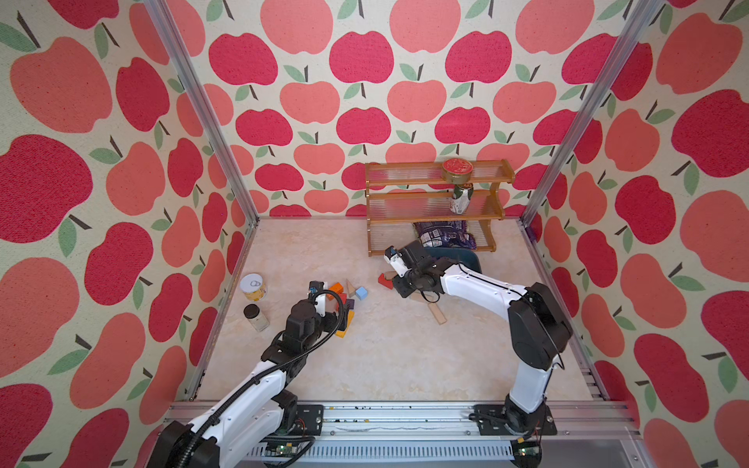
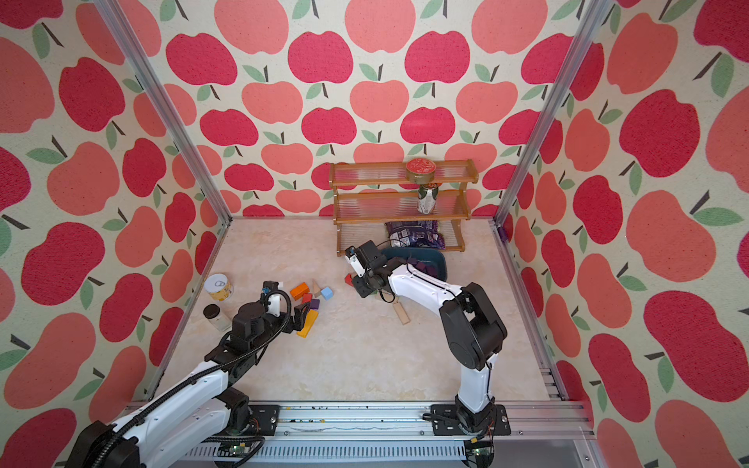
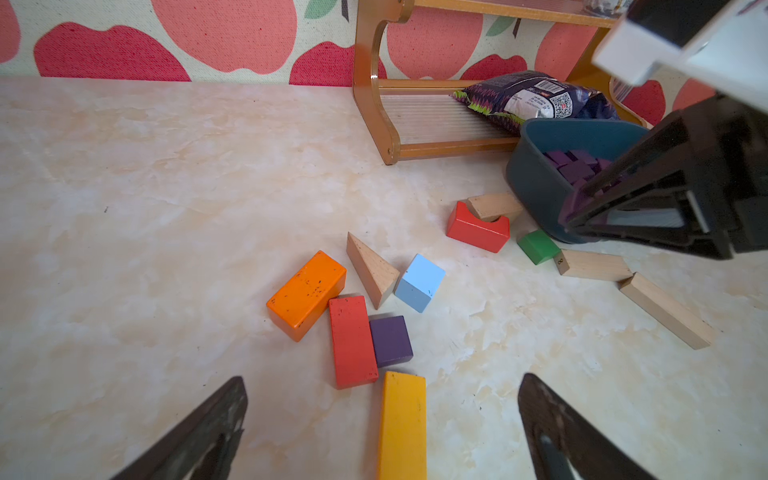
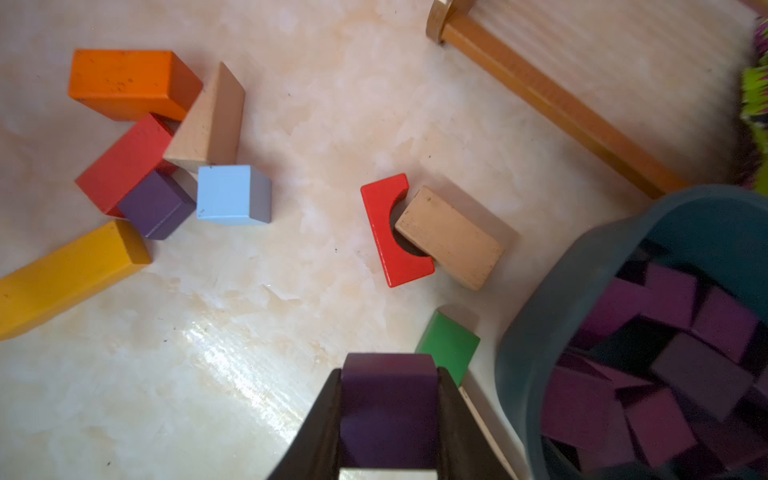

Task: Pick purple bricks into the storage bin
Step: Pick up the building block from the center of the board, then place the building block in the storage box.

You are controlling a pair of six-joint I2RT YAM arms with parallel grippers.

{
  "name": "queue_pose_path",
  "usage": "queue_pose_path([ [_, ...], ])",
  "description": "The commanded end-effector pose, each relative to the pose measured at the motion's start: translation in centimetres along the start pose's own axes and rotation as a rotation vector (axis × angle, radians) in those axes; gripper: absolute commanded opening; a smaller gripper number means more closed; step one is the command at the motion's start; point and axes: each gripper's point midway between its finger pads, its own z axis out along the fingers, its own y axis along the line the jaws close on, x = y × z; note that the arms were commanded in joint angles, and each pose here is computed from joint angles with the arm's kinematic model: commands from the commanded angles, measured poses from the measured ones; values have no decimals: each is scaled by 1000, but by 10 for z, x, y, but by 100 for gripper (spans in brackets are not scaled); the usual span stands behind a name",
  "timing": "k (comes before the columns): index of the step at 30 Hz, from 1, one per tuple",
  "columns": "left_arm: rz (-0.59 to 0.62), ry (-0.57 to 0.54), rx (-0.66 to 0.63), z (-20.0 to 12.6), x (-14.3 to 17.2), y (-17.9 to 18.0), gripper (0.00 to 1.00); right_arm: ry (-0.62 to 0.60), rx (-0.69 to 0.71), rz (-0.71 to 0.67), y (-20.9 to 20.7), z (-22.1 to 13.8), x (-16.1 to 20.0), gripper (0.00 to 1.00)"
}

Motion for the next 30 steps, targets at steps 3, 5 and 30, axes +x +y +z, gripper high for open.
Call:
queue_pose_path([
  [3, -6, -6, 2, 1, -3, 0, 99, -36, 21, 89, -31, -34, -12, 26],
  [5, -6, -6, 3, 1, -3, 0, 99, -49, 37, 122, -47, -41, -15, 26],
  [30, -10, -16, 4, -1, -6, 0, 99, 38, 276, 413, -184, -35, 36, 48],
])
